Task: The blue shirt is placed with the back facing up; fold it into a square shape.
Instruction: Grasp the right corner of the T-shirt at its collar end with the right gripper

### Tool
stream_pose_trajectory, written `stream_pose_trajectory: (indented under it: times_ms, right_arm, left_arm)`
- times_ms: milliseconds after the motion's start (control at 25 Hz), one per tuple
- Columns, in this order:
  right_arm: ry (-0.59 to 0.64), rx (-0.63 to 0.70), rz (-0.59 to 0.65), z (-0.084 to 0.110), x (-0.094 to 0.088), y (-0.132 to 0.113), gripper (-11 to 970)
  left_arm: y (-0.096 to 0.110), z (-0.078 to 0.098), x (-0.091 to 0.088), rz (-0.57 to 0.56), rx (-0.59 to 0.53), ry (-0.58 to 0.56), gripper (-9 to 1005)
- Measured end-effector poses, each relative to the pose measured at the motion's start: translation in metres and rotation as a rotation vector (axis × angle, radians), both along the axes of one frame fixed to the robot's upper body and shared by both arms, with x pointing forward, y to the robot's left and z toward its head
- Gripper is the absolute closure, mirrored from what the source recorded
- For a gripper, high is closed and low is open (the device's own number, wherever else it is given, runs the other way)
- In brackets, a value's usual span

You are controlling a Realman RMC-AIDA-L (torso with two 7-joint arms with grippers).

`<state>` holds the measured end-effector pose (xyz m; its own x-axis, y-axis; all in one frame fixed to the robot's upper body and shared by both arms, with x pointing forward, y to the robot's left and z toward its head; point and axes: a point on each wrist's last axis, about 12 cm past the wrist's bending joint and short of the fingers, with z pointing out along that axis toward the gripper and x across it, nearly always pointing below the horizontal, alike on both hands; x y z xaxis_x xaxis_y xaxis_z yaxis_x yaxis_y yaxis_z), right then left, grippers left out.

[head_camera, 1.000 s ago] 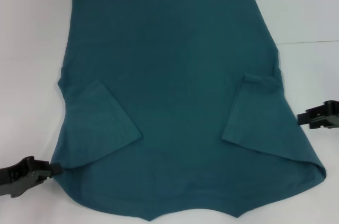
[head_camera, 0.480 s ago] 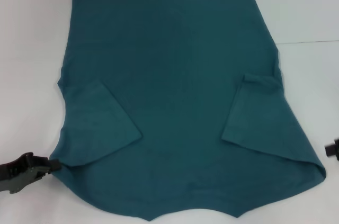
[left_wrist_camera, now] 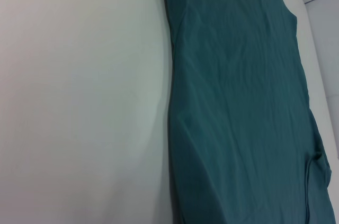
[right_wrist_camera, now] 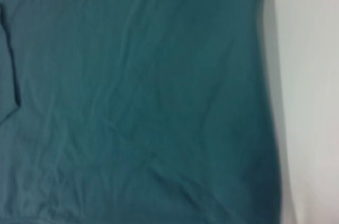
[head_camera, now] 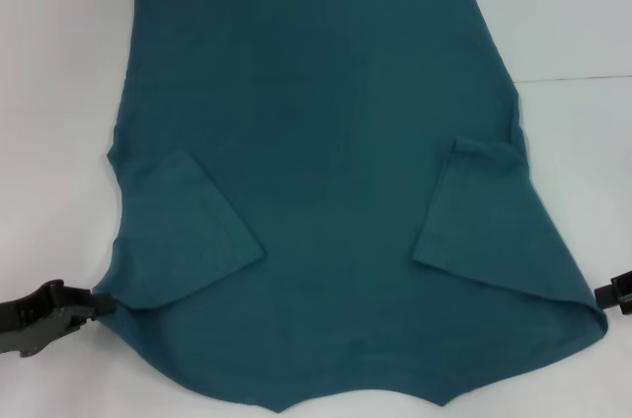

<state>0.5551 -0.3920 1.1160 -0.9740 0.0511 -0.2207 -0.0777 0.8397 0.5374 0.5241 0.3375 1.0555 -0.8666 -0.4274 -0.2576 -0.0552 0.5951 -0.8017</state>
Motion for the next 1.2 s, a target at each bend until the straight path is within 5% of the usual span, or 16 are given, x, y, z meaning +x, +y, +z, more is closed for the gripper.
stream_pose_trajectory:
  times_ms: [280, 400, 1200]
  right_arm:
    - [0.027, -0.032, 0.009, -0.005, 0.000, 0.003, 502]
    - [0.022, -0.033, 0.008, -0.007, 0.000, 0.005, 321]
    - [0.027, -0.072, 0.056, -0.013, 0.012, 0.028, 320]
  left_arm:
    - [0.000, 0.000, 0.000, 0.005, 0.003, 0.000, 977]
    - [0.000, -0.001, 0.001, 0.007, 0.004, 0.000, 977]
    - [0.000, -0.003, -0.002, 0.012, 0.002, 0.005, 977]
